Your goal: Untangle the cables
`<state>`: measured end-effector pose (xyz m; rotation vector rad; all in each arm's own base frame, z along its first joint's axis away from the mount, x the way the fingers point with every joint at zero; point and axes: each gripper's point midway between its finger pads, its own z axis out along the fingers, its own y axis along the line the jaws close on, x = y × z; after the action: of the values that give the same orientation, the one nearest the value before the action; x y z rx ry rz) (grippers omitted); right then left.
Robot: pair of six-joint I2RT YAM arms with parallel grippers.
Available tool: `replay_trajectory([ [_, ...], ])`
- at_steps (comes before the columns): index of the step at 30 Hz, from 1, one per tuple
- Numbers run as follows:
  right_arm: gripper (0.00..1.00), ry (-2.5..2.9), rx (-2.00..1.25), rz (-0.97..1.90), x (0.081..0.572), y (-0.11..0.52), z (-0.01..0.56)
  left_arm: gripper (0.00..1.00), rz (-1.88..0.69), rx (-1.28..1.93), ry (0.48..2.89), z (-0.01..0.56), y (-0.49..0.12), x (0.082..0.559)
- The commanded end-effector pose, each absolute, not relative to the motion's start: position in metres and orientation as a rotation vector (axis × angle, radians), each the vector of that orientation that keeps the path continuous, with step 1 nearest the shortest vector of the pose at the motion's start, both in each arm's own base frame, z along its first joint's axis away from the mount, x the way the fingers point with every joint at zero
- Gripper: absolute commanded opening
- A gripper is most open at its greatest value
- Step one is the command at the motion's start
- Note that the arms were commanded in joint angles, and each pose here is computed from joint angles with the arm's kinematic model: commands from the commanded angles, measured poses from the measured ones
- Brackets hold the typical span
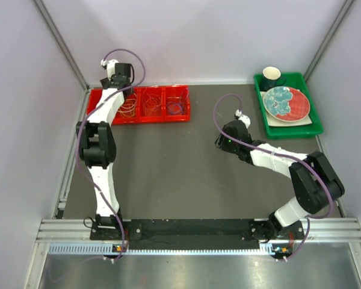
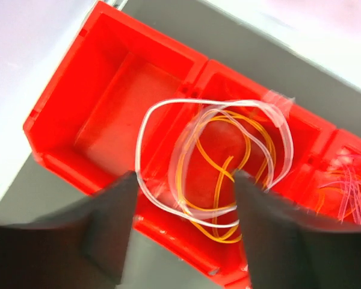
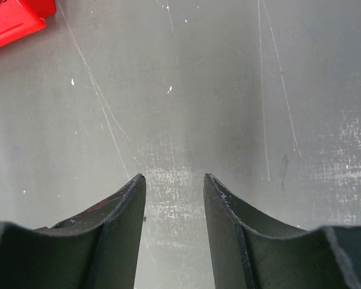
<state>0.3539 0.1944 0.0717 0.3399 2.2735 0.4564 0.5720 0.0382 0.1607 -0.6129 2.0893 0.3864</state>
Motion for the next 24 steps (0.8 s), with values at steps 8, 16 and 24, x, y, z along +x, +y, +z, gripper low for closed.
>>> replay_trajectory([
  [8, 0.43, 2.223, 0.327, 0.482, 0.368, 0.202, 0.091, 0.99, 0.188, -0.417, 1.914, 0.292, -0.054, 0.532],
  [16, 0.43, 2.22, 0.316, 0.495, 0.366, 0.203, 0.092, 0.99, 0.085, -0.386, 2.042, 0.237, -0.074, 0.441],
  [24, 0.43, 2.21, 0.306, 0.513, 0.364, 0.204, 0.093, 0.99, 0.083, -0.407, 2.018, 0.169, -0.051, 0.383],
])
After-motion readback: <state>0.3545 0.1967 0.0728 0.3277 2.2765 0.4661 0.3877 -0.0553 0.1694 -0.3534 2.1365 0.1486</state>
